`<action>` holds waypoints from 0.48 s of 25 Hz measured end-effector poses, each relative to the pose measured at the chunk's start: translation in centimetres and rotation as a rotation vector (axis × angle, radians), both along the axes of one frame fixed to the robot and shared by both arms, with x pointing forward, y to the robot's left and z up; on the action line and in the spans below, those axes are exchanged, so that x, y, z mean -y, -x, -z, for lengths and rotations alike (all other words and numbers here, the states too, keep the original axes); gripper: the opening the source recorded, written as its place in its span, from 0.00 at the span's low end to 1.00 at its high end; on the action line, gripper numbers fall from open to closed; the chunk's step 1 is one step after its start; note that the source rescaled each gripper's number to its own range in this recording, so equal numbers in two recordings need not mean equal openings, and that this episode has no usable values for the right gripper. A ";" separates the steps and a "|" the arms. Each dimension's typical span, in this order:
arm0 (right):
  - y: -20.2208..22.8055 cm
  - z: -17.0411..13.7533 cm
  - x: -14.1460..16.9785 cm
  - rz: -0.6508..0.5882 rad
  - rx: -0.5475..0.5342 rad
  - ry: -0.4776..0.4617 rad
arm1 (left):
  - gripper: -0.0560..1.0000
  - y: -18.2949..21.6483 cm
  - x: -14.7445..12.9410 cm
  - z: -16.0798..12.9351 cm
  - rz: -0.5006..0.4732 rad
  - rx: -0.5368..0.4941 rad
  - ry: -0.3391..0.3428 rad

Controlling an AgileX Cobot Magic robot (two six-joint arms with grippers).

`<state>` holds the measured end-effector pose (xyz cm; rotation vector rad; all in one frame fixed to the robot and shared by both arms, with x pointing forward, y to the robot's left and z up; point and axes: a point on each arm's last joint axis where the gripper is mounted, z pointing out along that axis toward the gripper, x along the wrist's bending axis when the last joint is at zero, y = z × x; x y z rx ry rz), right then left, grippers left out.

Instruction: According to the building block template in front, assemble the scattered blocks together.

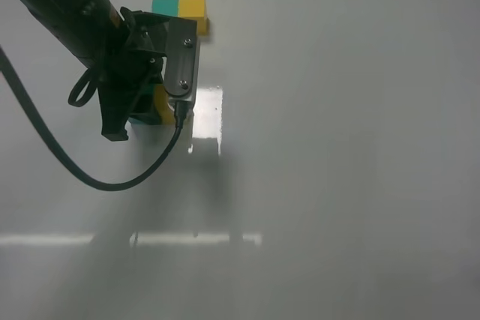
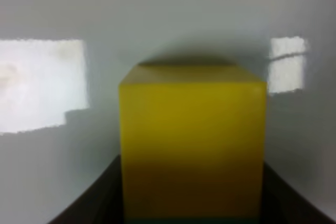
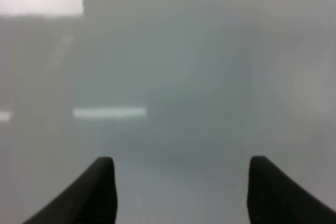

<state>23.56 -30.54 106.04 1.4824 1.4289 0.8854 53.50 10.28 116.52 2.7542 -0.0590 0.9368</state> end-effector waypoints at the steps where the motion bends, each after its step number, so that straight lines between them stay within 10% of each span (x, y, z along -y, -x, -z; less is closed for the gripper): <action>1: 0.0 0.0 0.0 0.000 0.000 0.000 | 0.06 -0.1 0.0 0.0 0.001 0.005 0.006; 12: 0.0 0.0 0.0 0.000 0.000 0.000 | 0.07 0.0 -0.1 0.1 -0.004 -0.014 0.003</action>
